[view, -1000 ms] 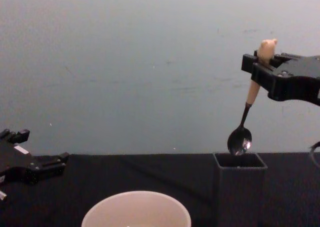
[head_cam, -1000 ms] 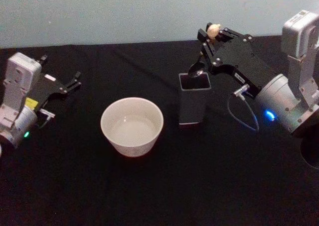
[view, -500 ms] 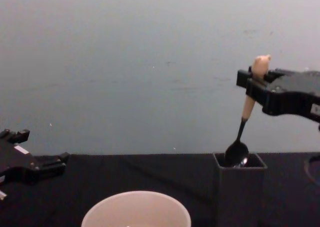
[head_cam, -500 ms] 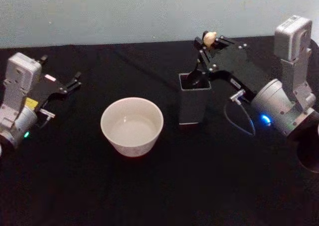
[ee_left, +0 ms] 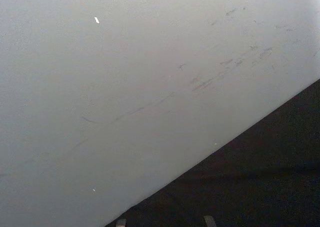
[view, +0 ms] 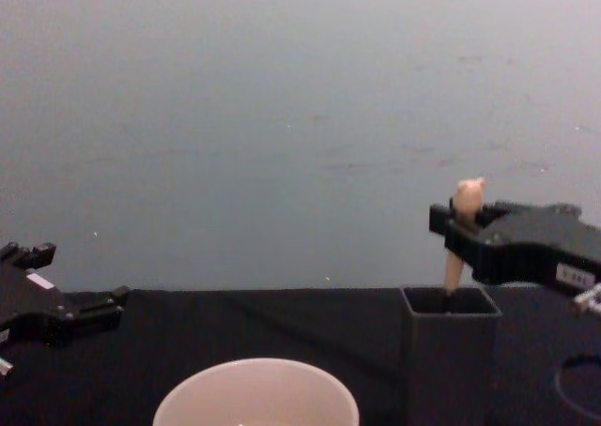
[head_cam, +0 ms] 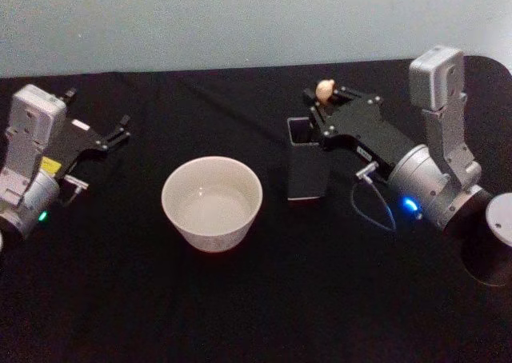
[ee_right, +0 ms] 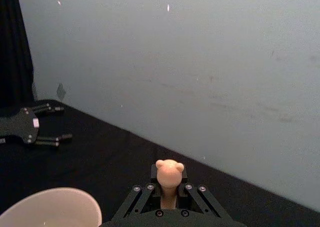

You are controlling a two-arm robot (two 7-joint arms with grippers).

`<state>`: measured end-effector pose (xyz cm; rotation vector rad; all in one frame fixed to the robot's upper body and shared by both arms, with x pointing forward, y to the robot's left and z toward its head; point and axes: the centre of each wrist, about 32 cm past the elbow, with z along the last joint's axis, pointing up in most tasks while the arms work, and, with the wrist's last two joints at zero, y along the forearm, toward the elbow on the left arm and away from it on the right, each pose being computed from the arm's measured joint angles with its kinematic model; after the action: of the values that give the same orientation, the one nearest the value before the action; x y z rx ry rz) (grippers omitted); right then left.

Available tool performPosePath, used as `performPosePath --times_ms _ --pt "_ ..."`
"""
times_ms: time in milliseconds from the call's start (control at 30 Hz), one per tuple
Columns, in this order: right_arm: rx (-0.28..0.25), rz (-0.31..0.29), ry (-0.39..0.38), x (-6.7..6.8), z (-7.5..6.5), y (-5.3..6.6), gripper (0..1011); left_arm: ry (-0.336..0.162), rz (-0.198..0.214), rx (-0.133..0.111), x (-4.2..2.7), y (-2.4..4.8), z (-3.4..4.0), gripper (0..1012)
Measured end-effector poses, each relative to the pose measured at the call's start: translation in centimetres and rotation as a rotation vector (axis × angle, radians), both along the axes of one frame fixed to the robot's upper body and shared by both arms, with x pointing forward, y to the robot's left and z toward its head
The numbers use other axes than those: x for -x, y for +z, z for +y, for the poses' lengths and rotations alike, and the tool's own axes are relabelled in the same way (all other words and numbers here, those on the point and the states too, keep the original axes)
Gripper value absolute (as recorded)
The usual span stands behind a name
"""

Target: Pick up the stirring spoon with one hand, stir inside the cup, then place it back in its original position.

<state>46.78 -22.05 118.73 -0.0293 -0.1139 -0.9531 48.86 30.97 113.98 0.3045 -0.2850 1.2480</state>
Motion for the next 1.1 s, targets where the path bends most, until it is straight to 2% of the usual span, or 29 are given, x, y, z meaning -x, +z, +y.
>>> performPosePath --times_ms 533,1100 --pt "0.022 0.067 -0.011 -0.2 0.2 -1.5 173 0.0 0.0 0.0 0.0 0.0 0.0 1001" --pt "0.039 0.083 -0.015 -0.3 0.5 -1.8 173 0.0 0.0 0.0 0.0 0.0 0.0 1001"
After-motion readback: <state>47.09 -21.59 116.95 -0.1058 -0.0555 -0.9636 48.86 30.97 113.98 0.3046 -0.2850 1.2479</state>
